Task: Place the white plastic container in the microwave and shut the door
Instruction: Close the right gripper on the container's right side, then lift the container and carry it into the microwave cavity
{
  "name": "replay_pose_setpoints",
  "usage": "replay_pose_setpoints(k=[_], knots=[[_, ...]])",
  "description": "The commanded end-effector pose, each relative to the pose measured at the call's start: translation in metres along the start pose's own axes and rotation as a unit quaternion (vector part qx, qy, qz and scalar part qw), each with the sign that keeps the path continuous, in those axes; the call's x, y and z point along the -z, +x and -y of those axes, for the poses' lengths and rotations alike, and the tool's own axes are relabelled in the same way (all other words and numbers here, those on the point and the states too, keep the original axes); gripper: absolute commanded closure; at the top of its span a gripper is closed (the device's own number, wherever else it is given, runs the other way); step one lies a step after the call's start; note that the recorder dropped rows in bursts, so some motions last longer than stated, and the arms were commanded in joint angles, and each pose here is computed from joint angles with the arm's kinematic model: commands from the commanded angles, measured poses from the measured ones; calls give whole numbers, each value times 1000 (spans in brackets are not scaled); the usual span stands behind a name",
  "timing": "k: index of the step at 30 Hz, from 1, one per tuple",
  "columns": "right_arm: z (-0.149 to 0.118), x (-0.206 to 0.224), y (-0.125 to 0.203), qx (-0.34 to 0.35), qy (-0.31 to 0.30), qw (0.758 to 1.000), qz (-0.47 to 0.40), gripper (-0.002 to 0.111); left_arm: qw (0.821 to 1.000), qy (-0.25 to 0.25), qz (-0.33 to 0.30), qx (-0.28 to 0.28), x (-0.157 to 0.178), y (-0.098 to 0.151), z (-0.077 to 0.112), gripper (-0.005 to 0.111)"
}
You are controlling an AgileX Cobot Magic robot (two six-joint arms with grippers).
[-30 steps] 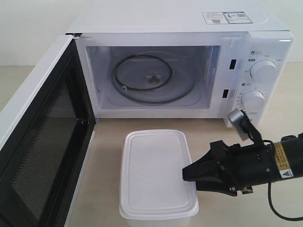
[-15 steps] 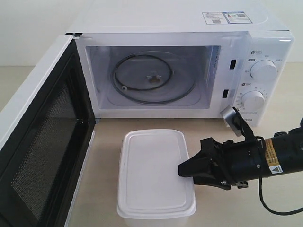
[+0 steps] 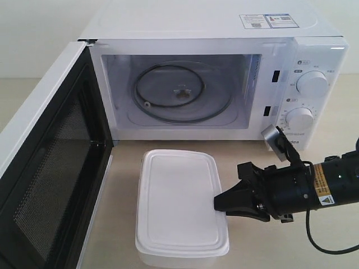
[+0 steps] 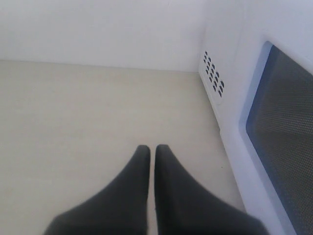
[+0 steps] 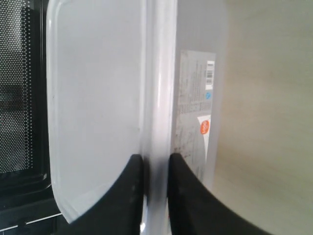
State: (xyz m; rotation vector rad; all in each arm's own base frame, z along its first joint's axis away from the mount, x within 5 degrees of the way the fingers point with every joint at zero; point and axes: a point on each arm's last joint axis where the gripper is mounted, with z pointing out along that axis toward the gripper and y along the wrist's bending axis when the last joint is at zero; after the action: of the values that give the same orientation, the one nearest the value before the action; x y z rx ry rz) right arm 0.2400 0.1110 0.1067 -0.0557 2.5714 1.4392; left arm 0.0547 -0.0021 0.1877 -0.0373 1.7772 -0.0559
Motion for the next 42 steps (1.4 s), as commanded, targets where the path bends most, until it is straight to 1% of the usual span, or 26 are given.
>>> replay_pose_setpoints(k=[1, 4, 10, 12, 17, 24, 29, 32, 36, 42], knots=[[0, 0, -1, 4, -1, 1000, 2, 108, 1000, -2, 0, 0, 0, 1, 0, 102], [-4, 0, -4, 13, -24, 999, 24, 108, 1000, -2, 0, 0, 0, 1, 0, 102], [-17, 2, -11, 25, -94, 993, 63, 108, 1000, -2, 0, 0, 0, 1, 0, 102], [-20, 3, -12, 25, -103, 992, 71, 108, 1000, -2, 0, 0, 0, 1, 0, 102], [-23, 7, -19, 19, -102, 989, 107, 108, 1000, -2, 0, 0, 0, 1, 0, 102], [-18, 6, -24, -1, -75, 989, 130, 108, 1000, -2, 0, 0, 0, 1, 0, 102], [-30, -7, -22, 4, -86, 986, 143, 108, 1000, -2, 0, 0, 0, 1, 0, 102], [-38, -17, -20, 9, -80, 983, 163, 108, 1000, -2, 0, 0, 0, 1, 0, 102], [-41, -24, -20, -1, -65, 980, 186, 108, 1000, -2, 0, 0, 0, 1, 0, 102], [-49, -30, -23, -34, -75, 968, 235, 108, 1000, -2, 0, 0, 0, 1, 0, 102]])
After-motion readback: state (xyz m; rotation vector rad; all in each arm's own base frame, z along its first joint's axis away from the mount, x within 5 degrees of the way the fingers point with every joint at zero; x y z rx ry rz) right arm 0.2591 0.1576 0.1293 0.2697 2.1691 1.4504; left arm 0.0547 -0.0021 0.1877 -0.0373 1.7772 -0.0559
